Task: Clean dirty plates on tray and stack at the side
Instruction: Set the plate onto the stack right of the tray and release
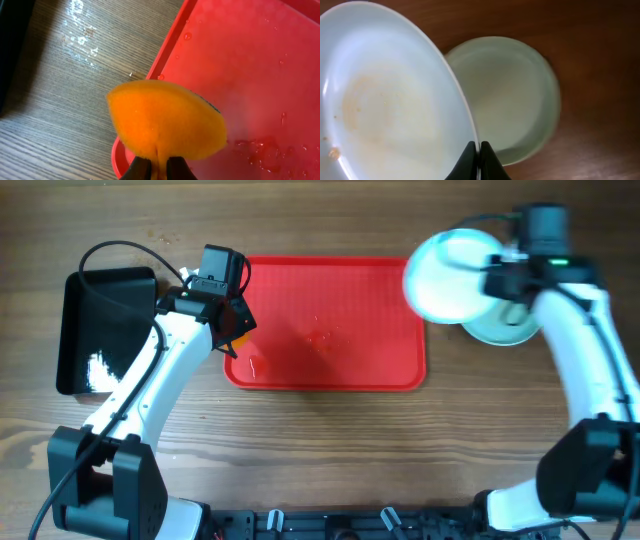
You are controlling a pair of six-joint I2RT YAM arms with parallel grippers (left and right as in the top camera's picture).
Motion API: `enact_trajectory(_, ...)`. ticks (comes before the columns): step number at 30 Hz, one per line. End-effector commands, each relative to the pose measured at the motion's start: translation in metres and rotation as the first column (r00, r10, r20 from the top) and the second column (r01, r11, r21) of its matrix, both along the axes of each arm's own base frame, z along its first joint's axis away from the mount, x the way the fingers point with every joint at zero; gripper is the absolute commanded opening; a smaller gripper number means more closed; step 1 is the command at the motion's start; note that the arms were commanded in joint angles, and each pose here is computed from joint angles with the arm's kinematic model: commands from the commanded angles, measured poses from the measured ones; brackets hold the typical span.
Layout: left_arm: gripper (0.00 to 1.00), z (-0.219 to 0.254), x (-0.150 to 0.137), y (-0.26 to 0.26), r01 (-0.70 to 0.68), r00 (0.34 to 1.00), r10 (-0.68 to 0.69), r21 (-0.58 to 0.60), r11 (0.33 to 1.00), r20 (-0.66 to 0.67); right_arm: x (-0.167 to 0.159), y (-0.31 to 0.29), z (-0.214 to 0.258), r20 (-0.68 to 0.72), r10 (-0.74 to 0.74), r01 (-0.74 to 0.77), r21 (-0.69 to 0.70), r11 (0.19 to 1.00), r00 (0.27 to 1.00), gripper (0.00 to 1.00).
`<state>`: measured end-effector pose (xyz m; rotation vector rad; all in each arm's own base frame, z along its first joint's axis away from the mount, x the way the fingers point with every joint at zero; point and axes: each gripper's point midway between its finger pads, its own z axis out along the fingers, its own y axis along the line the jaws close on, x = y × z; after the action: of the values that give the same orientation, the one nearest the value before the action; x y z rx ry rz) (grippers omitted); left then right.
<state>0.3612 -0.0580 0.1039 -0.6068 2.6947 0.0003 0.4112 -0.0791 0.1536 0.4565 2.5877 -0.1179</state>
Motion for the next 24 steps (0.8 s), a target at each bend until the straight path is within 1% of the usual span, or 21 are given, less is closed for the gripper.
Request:
enact_trajectory(1,0.04,-0.003,0.000,-0.002,-0.006,1.000,0.005,-0.020,1.000,-0.007,-0.011,-0.036,0.000,0.051,-0.164,0.146,0.252,0.957,0.985,0.04)
enact_trajectory(3,0.04,-0.002,0.002,-0.004,-0.003,1.000,0.003,-0.030,1.000,-0.001,-0.019,-0.063,-0.014,0.043,-0.258,0.238,0.270,0.933,0.965,0.04)
enact_trajectory(5,0.04,-0.002,0.003,-0.005,-0.001,1.000,0.001,-0.034,0.999,0.004,-0.026,-0.078,-0.028,0.032,-0.305,0.285,0.277,0.918,0.952,0.04)
enact_trajectory(8,0.04,-0.002,0.003,-0.005,-0.001,1.000,0.001,-0.034,0.999,0.005,-0.028,-0.085,-0.046,0.028,-0.321,0.300,0.287,0.910,0.947,0.04)
enact_trajectory(12,0.04,-0.002,0.003,-0.005,0.000,1.000,0.001,-0.033,0.999,0.004,-0.025,-0.084,-0.059,0.006,-0.339,0.322,0.301,0.898,0.941,0.04)
enact_trajectory(14,0.04,-0.002,0.003,-0.005,-0.001,1.000,0.001,-0.033,0.999,0.005,-0.024,-0.084,-0.066,-0.012,-0.369,0.354,0.320,0.879,0.929,0.33)
enact_trajectory(15,0.04,-0.002,0.003,-0.005,-0.001,1.000,0.001,-0.033,0.999,0.005,-0.024,-0.084,-0.068,-0.019,-0.377,0.362,0.323,0.874,0.926,0.54)
enact_trajectory(16,0.04,-0.002,0.003,-0.005,-0.001,1.000,0.001,-0.034,0.999,0.005,-0.024,-0.083,-0.070,-0.024,-0.377,0.364,0.332,0.871,0.926,0.71)
enact_trajectory(17,0.04,-0.002,0.003,-0.005,-0.001,1.000,0.001,-0.033,0.999,0.005,-0.024,-0.080,-0.071,-0.029,-0.368,0.354,0.349,0.868,0.930,0.82)
enact_trajectory(19,0.04,-0.001,0.004,-0.005,-0.001,1.000,0.001,-0.035,0.999,0.010,-0.018,-0.063,-0.070,-0.025,-0.321,0.300,0.427,0.853,0.947,0.89)
enact_trajectory(22,0.04,0.000,0.008,-0.006,0.000,1.000,0.001,-0.038,0.999,0.024,-0.008,-0.029,-0.060,0.001,-0.230,0.189,0.566,0.802,0.973,0.91)
enact_trajectory(24,0.04,0.001,0.010,-0.006,0.000,0.999,0.001,-0.040,0.999,0.035,-0.003,0.001,-0.051,0.034,-0.131,0.079,0.642,0.762,0.991,0.91)
